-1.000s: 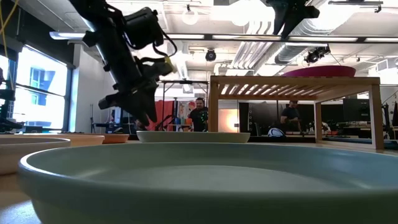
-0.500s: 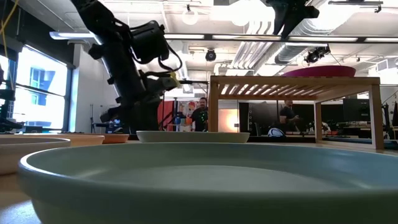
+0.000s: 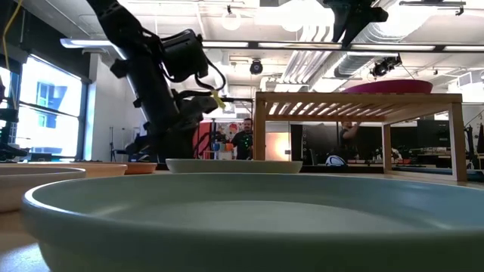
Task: Place and stack plates onto a shelf
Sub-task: Stack the green plate on top of the pink plate on the shelf
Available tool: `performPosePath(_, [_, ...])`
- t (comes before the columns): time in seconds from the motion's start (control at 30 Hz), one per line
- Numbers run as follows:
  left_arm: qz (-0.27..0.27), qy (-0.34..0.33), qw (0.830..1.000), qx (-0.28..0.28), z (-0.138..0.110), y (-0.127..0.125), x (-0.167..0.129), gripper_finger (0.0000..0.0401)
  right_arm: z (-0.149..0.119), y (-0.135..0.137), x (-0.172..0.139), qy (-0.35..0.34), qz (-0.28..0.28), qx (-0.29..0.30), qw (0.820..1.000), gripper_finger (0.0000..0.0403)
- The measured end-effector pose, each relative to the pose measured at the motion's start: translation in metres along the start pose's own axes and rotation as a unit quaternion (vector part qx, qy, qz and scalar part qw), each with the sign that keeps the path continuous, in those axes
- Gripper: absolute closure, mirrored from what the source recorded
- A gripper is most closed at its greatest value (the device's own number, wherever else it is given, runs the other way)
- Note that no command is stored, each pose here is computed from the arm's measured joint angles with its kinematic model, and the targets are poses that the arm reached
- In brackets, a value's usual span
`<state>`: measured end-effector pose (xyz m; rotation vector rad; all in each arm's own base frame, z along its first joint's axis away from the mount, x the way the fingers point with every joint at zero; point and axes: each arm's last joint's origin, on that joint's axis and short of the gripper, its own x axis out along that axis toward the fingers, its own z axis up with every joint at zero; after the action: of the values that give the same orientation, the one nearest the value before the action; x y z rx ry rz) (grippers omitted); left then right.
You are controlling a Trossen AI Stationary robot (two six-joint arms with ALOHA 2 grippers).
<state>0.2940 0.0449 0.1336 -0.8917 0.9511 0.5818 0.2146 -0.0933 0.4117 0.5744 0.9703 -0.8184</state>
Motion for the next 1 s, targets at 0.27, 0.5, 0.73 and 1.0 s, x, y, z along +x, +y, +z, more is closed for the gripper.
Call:
performPosePath(0.27, [-0.017, -0.002, 0.999, 0.027, -0.003, -0.006, -0.010, 0.0393, 0.000, 0.000, 0.000, 0.000, 0.000, 0.016, 1.000, 0.0277])
performPosePath(0.5, [-0.023, -0.007, 0.998, 0.054, -0.012, -0.014, -0.030, 0.0397, 0.002, 0.005, -0.001, -0.003, 0.037, 0.017, 0.999, 0.0277])
performPosePath(0.73, [-0.033, -0.040, 0.995, 0.085, -0.018, -0.019, -0.064, 0.0397, 0.001, 0.028, -0.006, -0.041, 0.098, -0.016, 0.994, 0.0277])
performPosePath(1.0, [-0.068, -0.096, 0.982, 0.149, -0.023, -0.020, -0.110, 0.0397, -0.008, 0.057, -0.017, -0.088, 0.149, -0.057, 0.983, 0.0277])
